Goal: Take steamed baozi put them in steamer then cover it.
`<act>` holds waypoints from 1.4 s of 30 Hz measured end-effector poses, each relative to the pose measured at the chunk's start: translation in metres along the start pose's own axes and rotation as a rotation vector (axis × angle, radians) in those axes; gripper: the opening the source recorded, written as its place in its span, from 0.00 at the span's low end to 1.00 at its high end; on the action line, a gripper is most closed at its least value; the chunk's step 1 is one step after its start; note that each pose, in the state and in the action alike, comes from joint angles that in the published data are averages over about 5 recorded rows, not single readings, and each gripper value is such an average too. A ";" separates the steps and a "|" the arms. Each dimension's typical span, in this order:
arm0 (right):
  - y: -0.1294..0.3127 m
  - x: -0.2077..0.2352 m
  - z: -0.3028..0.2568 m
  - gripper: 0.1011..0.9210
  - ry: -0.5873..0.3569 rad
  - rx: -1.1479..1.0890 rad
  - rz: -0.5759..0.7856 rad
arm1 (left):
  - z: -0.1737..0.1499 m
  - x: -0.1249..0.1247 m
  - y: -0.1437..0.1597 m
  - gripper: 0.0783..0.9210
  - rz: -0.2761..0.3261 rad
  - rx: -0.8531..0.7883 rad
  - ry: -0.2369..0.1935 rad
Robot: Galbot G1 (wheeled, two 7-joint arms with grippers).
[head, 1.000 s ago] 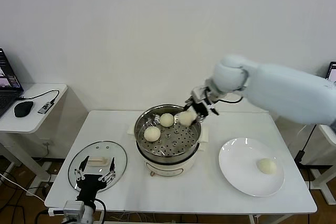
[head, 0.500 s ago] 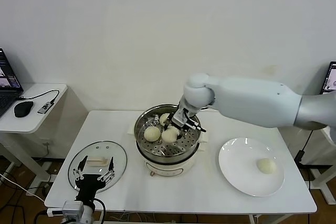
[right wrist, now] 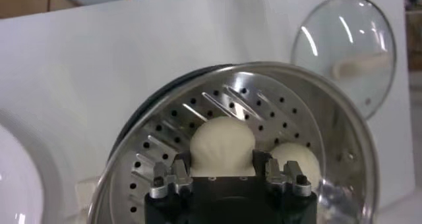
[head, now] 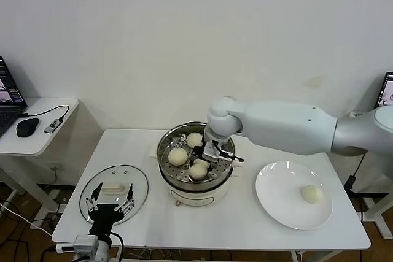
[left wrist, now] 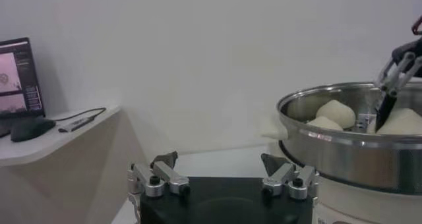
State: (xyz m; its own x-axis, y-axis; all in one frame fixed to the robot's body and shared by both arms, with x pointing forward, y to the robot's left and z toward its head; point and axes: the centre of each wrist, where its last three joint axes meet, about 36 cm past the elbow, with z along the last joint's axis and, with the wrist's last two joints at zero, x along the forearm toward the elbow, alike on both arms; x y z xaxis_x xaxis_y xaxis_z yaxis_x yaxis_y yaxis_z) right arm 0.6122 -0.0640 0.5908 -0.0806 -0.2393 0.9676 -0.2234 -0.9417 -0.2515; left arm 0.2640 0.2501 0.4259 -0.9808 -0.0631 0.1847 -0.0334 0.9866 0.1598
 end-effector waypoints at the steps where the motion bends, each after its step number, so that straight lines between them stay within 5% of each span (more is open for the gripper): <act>1: 0.000 -0.001 -0.001 0.58 -0.002 0.007 -0.002 | 0.000 0.000 0.000 0.88 0.000 0.000 0.001; 13: 0.000 0.003 0.000 0.86 0.001 0.054 -0.003 | 0.001 -0.001 0.000 0.88 -0.001 0.000 0.002; 24: 0.020 0.068 0.021 0.88 0.118 -0.118 0.079 | -0.001 0.000 0.004 0.88 -0.002 -0.012 -0.009; 34: 0.113 0.117 0.039 0.88 0.270 -0.588 0.148 | -0.002 -0.001 0.002 0.88 0.016 -0.022 -0.017; 42: 0.223 0.106 0.041 0.88 0.309 -0.913 0.152 | -0.001 -0.002 0.000 0.88 0.031 -0.030 -0.016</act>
State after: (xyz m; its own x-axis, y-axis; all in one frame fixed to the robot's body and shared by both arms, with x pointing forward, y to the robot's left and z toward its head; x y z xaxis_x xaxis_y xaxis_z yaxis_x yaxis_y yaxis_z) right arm 0.5932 -0.3091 0.6385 -0.3930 -0.1480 0.9075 -0.8456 -0.3295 -0.4199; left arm 0.2660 0.2503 0.4265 -0.9843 -0.0295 0.1741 0.0029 0.9831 0.1830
